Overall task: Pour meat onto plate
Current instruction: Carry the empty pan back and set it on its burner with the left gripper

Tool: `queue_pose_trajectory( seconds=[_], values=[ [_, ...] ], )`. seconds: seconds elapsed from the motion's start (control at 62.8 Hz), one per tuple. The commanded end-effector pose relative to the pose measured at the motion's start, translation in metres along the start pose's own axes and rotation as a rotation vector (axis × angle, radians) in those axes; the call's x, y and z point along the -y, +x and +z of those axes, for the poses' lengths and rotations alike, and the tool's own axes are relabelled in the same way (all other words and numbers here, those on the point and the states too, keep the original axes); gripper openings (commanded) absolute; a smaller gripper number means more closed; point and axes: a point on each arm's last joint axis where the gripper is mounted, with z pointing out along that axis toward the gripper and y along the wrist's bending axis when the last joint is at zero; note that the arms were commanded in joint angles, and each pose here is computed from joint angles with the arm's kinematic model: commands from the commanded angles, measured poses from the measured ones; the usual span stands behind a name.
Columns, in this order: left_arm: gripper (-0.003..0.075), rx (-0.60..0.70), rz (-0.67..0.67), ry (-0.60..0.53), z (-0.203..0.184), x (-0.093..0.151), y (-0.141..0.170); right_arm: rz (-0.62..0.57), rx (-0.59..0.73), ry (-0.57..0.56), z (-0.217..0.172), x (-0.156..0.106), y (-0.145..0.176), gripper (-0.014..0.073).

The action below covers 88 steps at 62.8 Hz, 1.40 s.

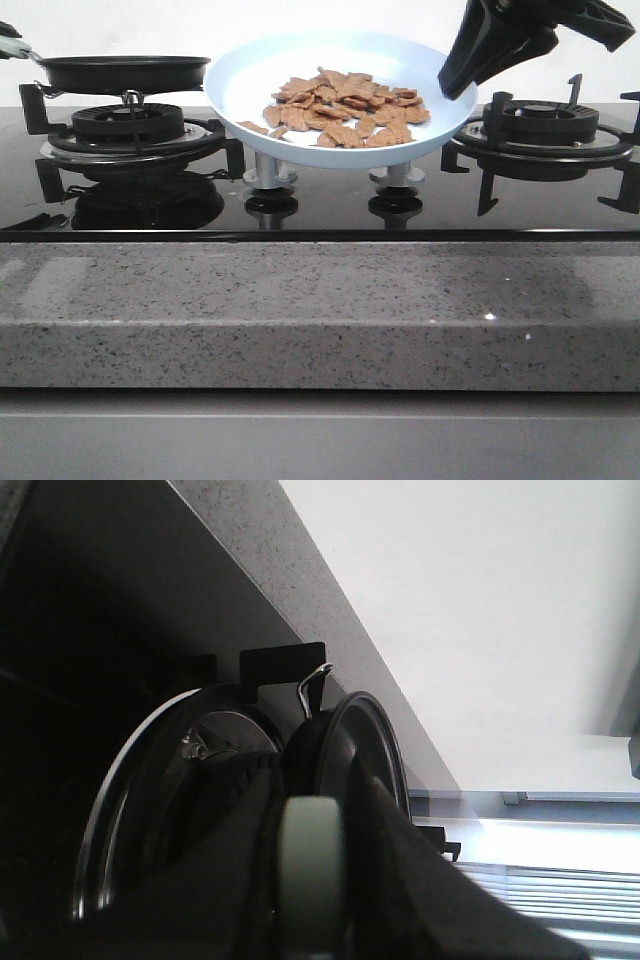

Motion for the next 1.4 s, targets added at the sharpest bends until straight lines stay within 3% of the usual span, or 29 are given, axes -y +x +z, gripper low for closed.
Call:
queue_pose_trajectory(
  seconds=[0.0,0.127,0.319,0.398,0.622,0.813,1.386],
  values=[
    [0.0097,0.025,0.055,0.07,-0.012,0.039,0.001,0.002,0.116,-0.028,-0.022,-0.009,-0.014,-0.0059],
    [0.0216,0.025,0.055,0.07,-0.012,0.039,0.001,0.002,0.116,-0.028,-0.022,-0.009,-0.014,-0.0059],
    [0.049,0.013,0.057,0.075,-0.012,0.039,0.002,0.002,0.116,-0.028,-0.022,-0.009,-0.014,-0.0059],
    [0.0557,0.002,0.058,0.079,-0.012,0.04,0.003,0.002,0.116,-0.028,-0.022,-0.009,-0.014,-0.0059],
    [0.0555,-0.045,0.051,0.123,-0.013,0.043,0.008,0.002,0.116,-0.028,-0.022,-0.009,-0.014,-0.0059],
    [0.0555,-0.057,0.082,0.081,-0.016,0.047,0.011,0.002,0.116,-0.028,-0.022,-0.009,-0.014,-0.0059],
    [0.0555,-0.042,0.218,-0.032,-0.048,0.103,0.034,0.002,0.116,-0.028,-0.022,-0.009,-0.014,-0.0059]
  ],
)
